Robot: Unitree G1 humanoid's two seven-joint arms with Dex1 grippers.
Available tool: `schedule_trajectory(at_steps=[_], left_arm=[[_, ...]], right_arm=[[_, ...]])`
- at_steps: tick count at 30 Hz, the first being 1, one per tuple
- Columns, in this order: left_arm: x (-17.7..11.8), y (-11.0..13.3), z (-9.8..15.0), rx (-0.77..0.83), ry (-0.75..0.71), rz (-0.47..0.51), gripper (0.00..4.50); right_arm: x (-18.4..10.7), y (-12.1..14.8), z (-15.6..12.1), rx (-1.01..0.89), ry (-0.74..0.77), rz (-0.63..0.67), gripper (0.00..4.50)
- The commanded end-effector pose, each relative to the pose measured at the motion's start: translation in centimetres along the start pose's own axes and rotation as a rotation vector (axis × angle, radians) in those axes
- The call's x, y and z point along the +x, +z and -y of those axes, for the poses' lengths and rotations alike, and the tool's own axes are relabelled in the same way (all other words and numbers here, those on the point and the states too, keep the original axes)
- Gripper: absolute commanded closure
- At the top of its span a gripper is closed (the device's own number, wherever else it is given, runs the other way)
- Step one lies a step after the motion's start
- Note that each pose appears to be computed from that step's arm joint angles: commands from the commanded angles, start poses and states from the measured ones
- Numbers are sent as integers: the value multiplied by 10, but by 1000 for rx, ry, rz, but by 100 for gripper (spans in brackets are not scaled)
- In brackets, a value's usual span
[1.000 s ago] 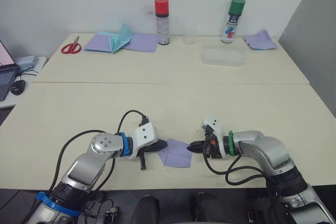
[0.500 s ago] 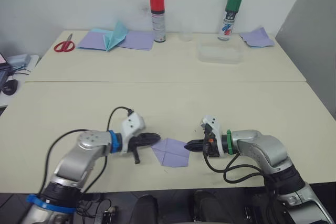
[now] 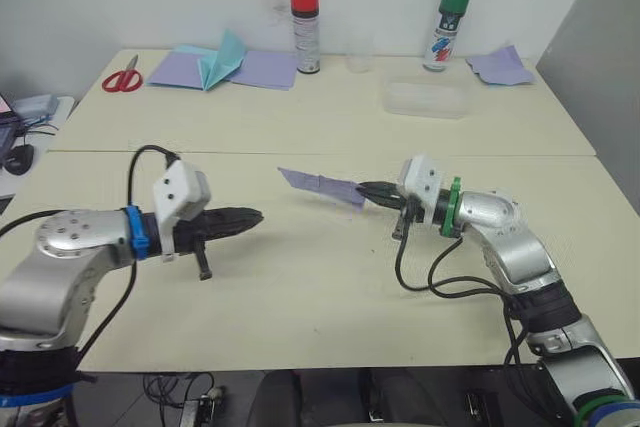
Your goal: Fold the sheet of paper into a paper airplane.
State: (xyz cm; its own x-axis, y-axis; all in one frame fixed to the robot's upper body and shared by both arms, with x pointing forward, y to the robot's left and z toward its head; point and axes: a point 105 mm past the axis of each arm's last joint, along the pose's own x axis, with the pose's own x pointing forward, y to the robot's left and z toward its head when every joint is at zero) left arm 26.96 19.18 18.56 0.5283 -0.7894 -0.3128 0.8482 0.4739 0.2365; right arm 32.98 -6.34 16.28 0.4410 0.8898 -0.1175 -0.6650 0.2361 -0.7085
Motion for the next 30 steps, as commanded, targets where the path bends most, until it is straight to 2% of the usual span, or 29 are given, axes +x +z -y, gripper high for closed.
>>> schedule_trajectory(at_steps=[1, 5, 9, 14, 22, 25, 30], left_arm=[[-1, 4, 16, -14, -36, -3, 450], [-7, -11, 59, -115, -174, -83, 450], [-12, -22, 73, -165, -196, -128, 450], [-9, -30, 72, -177, -182, -134, 450], [4, -36, 67, -171, -169, -132, 450], [13, -39, 62, -159, -153, -126, 450], [38, -41, 56, -145, -119, -113, 450]], right_arm=[[1, 0, -27, -306, 74, 28, 447], [-7, -18, -71, -467, 182, 29, 447], [-13, -24, -92, -477, 215, 43, 447], [-18, -24, -113, -434, 294, 75, 447], [-22, -28, -116, -388, 320, 70, 447], [-21, -27, -115, -363, 319, 70, 356], [-33, -20, -107, -330, 298, 95, 167]])
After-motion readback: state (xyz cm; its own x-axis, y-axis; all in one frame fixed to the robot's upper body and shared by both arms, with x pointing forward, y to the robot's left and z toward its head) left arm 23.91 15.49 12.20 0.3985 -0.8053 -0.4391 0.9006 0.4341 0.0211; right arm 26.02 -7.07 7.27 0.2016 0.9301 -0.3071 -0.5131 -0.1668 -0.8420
